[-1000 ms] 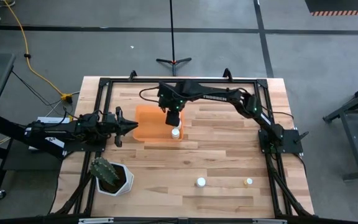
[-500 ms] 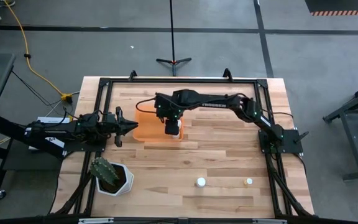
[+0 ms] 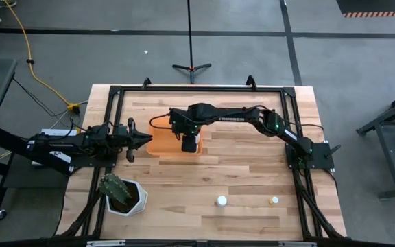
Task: Pick and place pill bottles into a basket
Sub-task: Put the blue pill bottle in the orange bin
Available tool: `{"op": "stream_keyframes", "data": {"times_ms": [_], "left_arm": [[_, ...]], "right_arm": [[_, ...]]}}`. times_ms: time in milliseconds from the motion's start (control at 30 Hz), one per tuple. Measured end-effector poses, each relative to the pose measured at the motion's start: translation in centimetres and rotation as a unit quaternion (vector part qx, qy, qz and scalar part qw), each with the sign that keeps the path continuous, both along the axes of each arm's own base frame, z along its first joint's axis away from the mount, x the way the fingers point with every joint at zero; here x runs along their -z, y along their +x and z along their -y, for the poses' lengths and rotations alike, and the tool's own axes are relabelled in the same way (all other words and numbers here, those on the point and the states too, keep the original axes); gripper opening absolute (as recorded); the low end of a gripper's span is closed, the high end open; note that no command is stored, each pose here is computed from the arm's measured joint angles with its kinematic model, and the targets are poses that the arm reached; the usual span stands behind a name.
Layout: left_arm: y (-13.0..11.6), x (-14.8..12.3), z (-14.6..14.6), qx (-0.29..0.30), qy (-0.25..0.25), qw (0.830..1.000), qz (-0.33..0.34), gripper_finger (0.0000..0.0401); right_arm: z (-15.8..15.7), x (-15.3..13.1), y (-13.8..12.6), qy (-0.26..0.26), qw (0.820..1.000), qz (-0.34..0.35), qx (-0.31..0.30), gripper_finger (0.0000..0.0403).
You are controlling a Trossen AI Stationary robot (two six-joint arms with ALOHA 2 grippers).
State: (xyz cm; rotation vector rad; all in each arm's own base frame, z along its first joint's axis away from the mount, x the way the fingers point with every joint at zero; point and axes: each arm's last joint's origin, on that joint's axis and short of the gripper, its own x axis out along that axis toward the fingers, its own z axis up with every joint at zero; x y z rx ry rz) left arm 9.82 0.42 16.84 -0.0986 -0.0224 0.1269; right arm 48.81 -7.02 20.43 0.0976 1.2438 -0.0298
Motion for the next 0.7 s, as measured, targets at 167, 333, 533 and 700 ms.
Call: {"op": "stream_keyframes", "data": {"times_ms": [167, 333, 533, 700], "left_arm": [[0.00, 0.00, 0.00, 0.000, 0.000, 1.000, 0.000, 0.0079], [0.00, 0.00, 0.00, 0.000, 0.000, 1.000, 0.000, 0.0079], [0.00, 0.00, 0.00, 0.000, 0.000, 1.000, 0.000, 0.0079], [0.00, 0.00, 0.00, 0.000, 0.000, 1.000, 0.000, 0.0079]], "right_arm": [[0.15, 0.33, -0.09, -0.025, 1.000, -0.014, 0.008, 0.0123], [0.20, 0.32, -0.09, -0.031, 0.999, -0.014, 0.009, 0.0123], [0.17, 0.35, -0.19, -0.029, 0.999, -0.019, 0.009, 0.0130], [0.15, 0.36, -0.21, -0.025, 0.999, -0.020, 0.007, 0.0150]]}}
